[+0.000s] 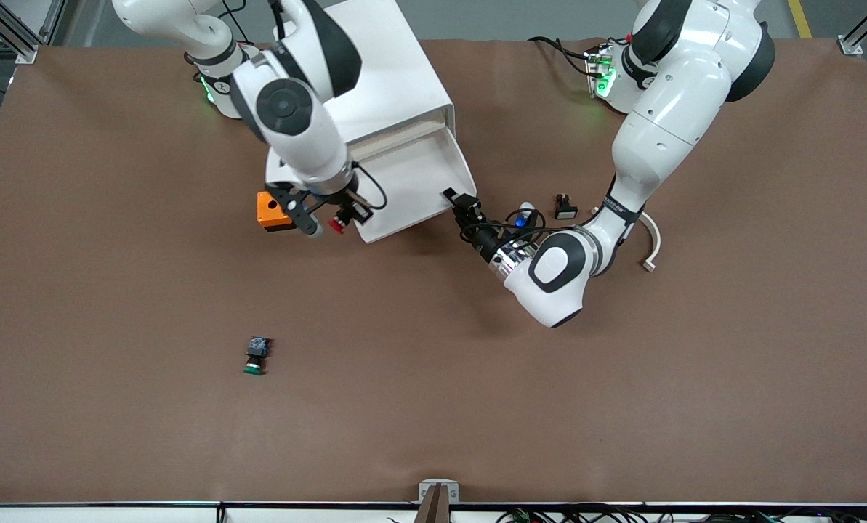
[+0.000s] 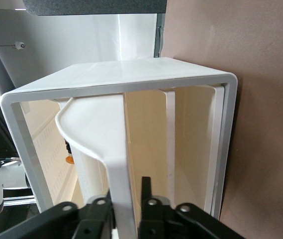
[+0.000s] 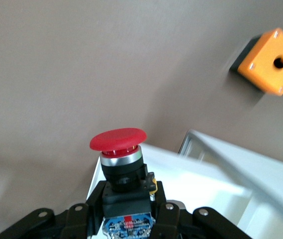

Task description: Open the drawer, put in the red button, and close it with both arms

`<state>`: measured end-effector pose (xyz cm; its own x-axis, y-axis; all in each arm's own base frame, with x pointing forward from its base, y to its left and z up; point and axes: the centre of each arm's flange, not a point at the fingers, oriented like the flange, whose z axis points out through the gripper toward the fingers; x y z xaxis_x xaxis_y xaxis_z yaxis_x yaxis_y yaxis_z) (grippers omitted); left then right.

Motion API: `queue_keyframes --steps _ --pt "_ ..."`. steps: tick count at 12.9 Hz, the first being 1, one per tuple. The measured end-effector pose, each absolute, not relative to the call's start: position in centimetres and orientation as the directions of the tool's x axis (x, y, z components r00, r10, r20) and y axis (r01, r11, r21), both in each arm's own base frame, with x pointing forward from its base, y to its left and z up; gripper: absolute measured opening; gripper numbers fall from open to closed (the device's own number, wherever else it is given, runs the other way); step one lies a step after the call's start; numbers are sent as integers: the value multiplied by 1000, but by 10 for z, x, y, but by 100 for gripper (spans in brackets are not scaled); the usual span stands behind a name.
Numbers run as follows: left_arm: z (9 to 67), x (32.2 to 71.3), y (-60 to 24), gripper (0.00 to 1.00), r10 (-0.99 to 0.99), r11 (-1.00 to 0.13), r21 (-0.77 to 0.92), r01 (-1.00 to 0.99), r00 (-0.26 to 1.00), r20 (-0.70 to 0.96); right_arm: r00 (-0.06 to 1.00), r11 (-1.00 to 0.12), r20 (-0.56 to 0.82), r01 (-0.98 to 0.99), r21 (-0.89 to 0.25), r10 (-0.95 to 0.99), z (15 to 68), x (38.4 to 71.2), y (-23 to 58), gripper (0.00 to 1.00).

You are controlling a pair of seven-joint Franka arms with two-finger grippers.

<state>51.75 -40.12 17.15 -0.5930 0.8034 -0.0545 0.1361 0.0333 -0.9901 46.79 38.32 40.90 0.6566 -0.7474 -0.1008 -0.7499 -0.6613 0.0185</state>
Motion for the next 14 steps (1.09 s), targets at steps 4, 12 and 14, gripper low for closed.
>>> queue_keyframes --steps 4,12,14 --pt "178 525 -400 73 789 -116 -959 259 -562 -247 586 -588 -96 -809 -9 -805 401 435 428 42" --pt "221 602 -354 99 597 -518 -484 705 -106 -795 468 -470 -88 -883 6 -880 362 392 483 42" --pt "236 615 -350 99 584 -573 -323 753 99 -806 462 -465 -83 -885 16 -883 356 382 492 42"
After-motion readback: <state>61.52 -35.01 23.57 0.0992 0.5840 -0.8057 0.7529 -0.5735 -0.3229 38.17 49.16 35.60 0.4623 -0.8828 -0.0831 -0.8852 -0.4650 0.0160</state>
